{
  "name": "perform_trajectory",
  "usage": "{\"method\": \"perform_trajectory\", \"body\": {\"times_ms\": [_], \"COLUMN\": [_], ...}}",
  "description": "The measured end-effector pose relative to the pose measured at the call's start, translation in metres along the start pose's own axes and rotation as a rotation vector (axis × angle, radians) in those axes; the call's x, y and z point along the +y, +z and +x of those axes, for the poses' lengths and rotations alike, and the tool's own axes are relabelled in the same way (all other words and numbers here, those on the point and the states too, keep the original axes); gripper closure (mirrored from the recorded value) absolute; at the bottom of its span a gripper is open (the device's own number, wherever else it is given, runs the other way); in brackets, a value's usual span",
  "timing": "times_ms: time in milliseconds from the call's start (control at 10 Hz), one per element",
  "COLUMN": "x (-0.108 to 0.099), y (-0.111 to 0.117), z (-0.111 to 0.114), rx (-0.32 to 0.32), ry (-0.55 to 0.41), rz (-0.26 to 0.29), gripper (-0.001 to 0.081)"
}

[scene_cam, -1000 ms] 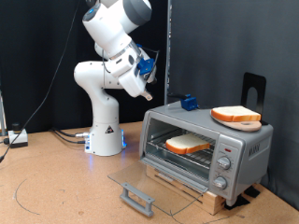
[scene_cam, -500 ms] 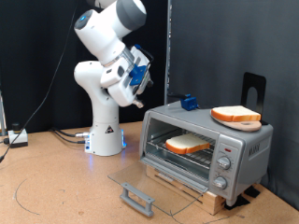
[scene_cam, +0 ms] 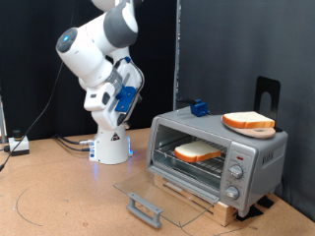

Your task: Make a piece of toast with the oven

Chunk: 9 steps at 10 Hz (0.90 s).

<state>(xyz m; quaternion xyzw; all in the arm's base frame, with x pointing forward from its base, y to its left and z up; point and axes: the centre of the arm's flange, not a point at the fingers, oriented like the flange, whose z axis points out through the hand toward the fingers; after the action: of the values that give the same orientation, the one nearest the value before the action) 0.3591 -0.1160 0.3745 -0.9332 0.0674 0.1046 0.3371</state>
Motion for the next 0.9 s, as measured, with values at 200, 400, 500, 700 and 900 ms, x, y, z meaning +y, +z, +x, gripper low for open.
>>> {"method": "perform_trajectory", "body": {"times_ms": [200, 400, 500, 700, 900], "x": [0.022, 0.019, 0.02, 0.042, 0.072], "y": [-0.005, -0.002, -0.004, -0.009, -0.006], "z": [0.012, 0.008, 0.01, 0.021, 0.03], "rx": [0.007, -0.037, -0.036, 0.012, 0.012], "ry": [0.011, 0.035, 0.087, 0.221, 0.296], "rz": [-0.007, 0.024, 0.071, 0.133, 0.092], "gripper": [-0.0001, -0.0001, -0.0001, -0.0001, -0.0001]}}
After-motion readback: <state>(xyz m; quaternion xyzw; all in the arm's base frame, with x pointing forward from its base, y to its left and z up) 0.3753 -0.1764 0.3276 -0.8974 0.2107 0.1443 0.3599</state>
